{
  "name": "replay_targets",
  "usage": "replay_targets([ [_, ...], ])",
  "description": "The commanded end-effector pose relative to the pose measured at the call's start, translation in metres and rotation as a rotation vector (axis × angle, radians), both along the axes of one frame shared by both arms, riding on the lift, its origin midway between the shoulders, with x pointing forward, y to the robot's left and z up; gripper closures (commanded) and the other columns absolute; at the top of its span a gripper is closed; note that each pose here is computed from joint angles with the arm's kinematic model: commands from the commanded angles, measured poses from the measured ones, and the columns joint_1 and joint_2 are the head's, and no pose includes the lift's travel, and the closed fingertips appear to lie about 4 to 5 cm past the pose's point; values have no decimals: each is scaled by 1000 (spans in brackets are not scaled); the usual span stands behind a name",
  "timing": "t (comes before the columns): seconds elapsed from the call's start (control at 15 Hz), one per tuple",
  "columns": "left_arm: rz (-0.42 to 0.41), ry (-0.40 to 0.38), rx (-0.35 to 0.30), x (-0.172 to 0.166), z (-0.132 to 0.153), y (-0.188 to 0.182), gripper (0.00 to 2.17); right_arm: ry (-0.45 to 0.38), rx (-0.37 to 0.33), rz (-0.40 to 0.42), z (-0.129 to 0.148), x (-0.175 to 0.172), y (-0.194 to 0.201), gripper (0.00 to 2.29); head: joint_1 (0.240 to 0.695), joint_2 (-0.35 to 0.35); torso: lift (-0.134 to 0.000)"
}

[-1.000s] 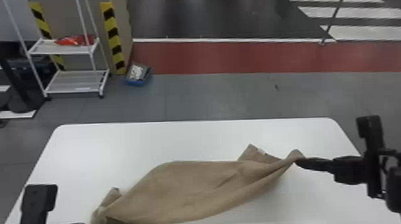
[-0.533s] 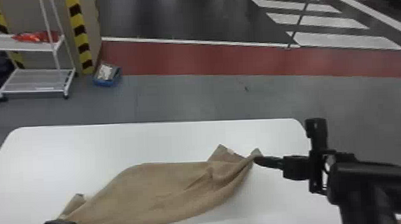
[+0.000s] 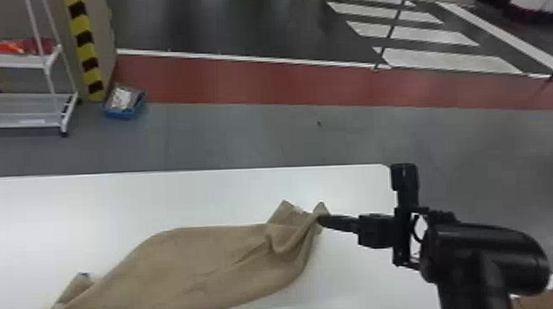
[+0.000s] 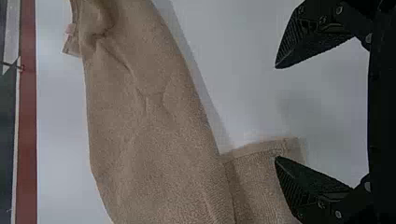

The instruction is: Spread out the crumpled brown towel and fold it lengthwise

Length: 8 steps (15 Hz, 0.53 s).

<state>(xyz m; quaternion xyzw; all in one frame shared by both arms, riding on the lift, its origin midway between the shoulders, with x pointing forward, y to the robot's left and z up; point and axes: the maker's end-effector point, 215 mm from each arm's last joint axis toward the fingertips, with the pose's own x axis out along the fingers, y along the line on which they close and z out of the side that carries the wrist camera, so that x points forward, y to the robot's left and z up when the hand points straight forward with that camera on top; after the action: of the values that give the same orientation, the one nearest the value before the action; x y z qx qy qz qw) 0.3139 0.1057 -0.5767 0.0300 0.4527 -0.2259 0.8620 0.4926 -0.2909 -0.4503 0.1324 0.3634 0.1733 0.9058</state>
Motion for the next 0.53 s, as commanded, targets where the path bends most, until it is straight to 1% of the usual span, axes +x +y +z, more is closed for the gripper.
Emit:
replay_targets([
  [0.0,16,6,13,5,-6,9,265,1,13,-9,-1,-2,-3,1798,695,-256,0],
  [0.27,44,8,23,7,-8,24,269,-2,26,-13,-1,-4,-4,1798,695,-235,0],
  [0.4,41,12,20,7,-10,27,545,-9,28,-10,1,-2,-3,1798,695,-229,0],
  [0.47,42,12,22,8,-11,27,549,-8,28,-16,0,-3,-6,1798,695,-228,0],
])
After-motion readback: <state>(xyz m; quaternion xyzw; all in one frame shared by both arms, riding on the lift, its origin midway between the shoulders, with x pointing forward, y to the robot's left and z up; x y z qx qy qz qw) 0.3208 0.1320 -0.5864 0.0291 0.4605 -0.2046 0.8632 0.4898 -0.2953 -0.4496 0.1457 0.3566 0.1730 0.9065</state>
